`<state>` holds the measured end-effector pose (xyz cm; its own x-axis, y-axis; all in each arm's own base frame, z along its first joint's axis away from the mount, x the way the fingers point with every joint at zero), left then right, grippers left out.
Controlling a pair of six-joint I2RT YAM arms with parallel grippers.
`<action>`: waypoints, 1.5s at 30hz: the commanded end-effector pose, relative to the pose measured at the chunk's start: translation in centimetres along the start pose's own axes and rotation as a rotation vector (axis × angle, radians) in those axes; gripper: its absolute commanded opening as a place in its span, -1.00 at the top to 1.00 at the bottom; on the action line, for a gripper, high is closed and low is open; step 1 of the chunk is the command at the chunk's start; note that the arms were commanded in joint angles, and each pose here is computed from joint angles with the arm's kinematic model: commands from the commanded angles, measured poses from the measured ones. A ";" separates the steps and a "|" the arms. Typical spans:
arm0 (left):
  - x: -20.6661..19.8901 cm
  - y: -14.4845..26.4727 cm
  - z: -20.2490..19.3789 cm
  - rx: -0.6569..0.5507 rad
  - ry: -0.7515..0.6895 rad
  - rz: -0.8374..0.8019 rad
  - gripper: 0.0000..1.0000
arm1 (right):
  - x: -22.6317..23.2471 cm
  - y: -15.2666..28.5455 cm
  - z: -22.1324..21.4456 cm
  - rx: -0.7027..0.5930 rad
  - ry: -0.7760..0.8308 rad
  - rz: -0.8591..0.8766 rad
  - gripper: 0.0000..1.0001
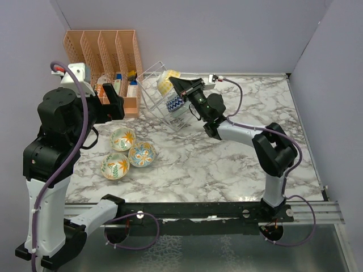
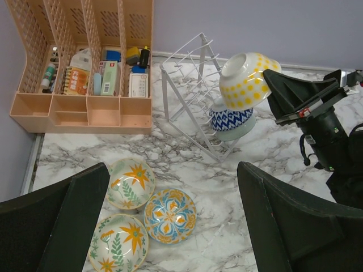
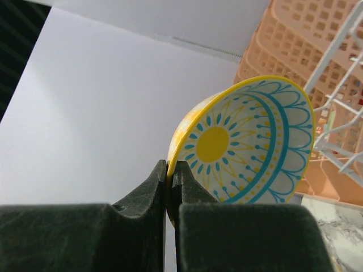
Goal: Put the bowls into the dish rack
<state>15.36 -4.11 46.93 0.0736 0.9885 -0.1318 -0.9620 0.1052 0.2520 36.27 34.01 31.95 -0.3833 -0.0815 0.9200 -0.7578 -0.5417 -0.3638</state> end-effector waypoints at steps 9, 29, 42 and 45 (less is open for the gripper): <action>-0.2 -0.4 -0.6 0.033 -0.016 -0.022 -0.97 | -2.2 -0.7 1.7 -0.208 -0.105 0.055 0.98; -0.2 -1.0 -1.3 0.064 -0.028 -0.021 -0.97 | -9.7 0.2 0.6 -0.214 -0.196 -0.038 0.98; -0.2 -1.1 -1.3 0.060 -0.037 -0.018 -0.97 | -11.9 -0.5 0.8 -0.224 -0.191 -0.094 0.70; -0.3 -1.1 -1.3 0.058 -0.037 -0.020 -0.97 | -11.3 -0.6 1.1 -0.237 -0.190 -0.109 0.44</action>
<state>16.22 -4.46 45.56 0.0802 0.9905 -0.1114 -0.9459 0.1109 0.3049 41.53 34.63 18.85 -0.1673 -0.1639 0.9722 -0.8953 -0.3877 -0.2194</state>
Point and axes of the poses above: each gripper's point midway between its finger pads, its own y axis back along the fingers, its own x axis along the line the jaws close on, z = x × y, the point moved 8 cm from there along y, back along the fingers, and after that the axes turned 3 degrees about -y, right-handed, at the moved point
